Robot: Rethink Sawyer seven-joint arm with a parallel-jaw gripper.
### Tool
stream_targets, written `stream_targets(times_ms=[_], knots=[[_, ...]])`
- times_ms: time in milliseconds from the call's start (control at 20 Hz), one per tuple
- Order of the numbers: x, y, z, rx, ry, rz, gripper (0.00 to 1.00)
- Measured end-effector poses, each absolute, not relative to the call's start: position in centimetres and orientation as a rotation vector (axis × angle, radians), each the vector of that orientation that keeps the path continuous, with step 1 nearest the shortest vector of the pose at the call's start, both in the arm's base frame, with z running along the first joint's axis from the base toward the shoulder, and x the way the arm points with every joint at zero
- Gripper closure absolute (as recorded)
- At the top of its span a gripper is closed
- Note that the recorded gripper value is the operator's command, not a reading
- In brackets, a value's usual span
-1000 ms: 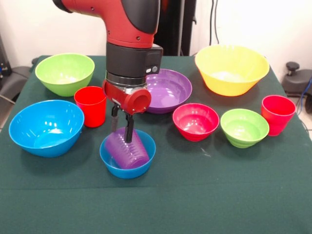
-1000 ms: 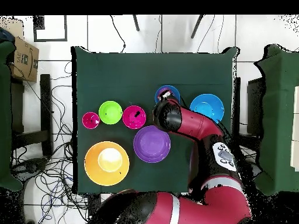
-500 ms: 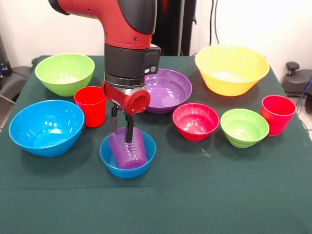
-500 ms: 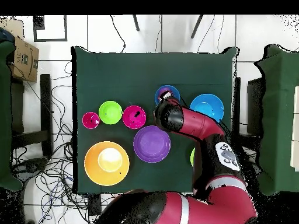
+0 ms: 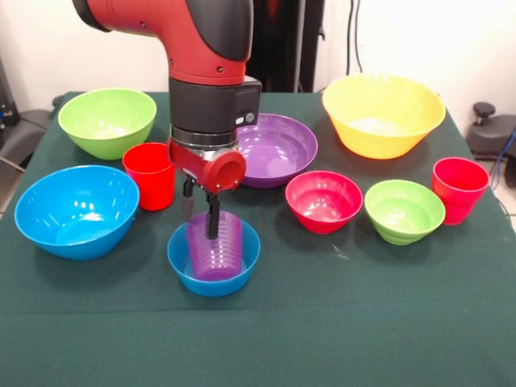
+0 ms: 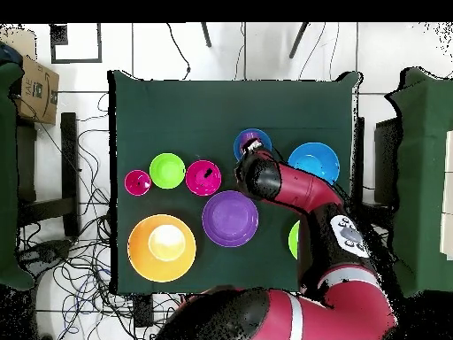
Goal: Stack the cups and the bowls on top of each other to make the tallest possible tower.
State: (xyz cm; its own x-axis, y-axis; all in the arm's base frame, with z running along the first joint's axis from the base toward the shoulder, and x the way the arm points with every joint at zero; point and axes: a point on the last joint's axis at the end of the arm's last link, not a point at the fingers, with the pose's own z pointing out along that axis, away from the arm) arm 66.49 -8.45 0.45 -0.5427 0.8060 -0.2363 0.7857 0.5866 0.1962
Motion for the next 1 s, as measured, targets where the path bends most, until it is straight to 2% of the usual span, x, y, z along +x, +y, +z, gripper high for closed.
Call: stream_targets(times_ms=[1000], knots=[[64.3, -3.6, 1.1, 1.285, 2.674, 0.102, 0.00]])
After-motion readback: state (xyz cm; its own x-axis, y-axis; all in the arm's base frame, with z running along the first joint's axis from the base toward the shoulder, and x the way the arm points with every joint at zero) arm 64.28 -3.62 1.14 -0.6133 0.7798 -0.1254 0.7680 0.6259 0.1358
